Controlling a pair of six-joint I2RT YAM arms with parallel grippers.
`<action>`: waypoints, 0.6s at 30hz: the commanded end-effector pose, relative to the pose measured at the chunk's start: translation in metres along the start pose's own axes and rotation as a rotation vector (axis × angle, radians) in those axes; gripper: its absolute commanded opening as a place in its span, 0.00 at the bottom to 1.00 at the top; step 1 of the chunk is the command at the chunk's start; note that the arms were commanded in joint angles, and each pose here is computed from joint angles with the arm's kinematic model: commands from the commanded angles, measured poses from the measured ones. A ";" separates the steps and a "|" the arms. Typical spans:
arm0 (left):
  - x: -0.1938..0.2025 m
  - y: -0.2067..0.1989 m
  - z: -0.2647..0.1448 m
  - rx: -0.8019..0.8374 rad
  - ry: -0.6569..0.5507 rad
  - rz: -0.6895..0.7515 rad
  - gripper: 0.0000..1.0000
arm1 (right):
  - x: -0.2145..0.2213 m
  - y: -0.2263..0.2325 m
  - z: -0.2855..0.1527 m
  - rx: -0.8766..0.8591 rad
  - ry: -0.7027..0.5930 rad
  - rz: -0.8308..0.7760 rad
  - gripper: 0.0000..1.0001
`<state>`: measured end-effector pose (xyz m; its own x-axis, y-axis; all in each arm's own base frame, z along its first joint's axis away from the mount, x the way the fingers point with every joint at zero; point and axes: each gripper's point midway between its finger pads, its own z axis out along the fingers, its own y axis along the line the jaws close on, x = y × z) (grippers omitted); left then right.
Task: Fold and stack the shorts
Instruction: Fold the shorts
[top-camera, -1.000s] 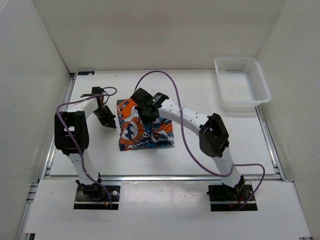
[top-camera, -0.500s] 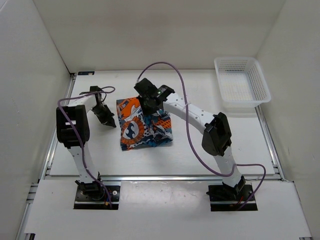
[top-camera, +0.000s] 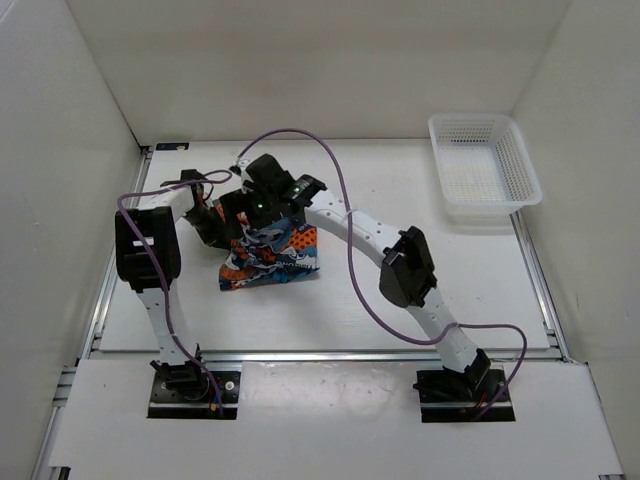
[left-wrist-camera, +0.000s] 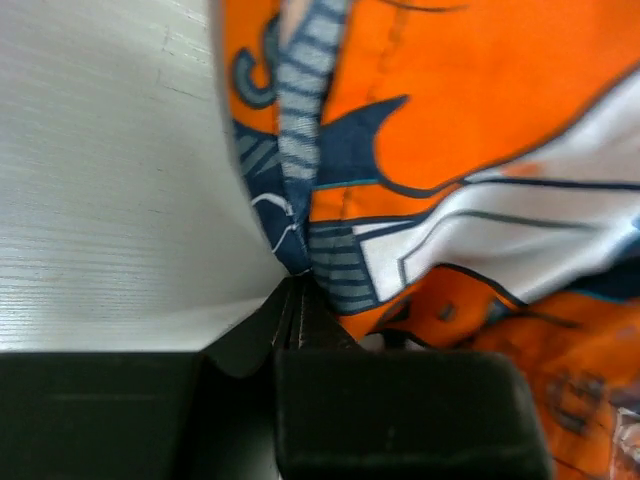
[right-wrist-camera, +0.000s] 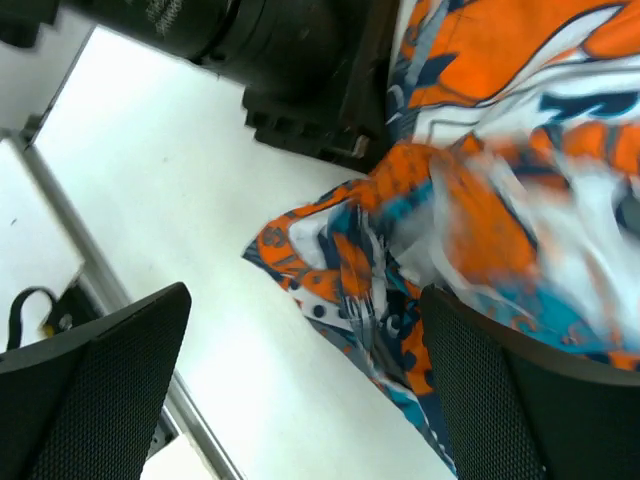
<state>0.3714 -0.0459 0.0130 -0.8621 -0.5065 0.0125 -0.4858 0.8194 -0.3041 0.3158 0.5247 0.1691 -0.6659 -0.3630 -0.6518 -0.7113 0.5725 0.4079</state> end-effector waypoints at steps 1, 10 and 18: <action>-0.012 0.005 -0.005 -0.004 -0.042 0.004 0.11 | -0.059 0.038 -0.060 -0.166 -0.213 -0.022 1.00; -0.044 0.026 -0.103 -0.056 -0.289 -0.051 0.11 | -0.009 -0.058 -0.156 0.165 -0.293 0.078 0.92; -0.007 -0.048 -0.141 0.014 -0.357 0.309 0.47 | 0.078 -0.131 -0.129 0.192 -0.034 0.391 0.61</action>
<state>0.3875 -0.0127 0.1438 -0.8163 -0.4486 -0.3638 -0.3639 0.8886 -0.2792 0.3439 0.3254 0.2058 -0.7482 -0.0351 -0.6626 -0.4306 0.7854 0.4447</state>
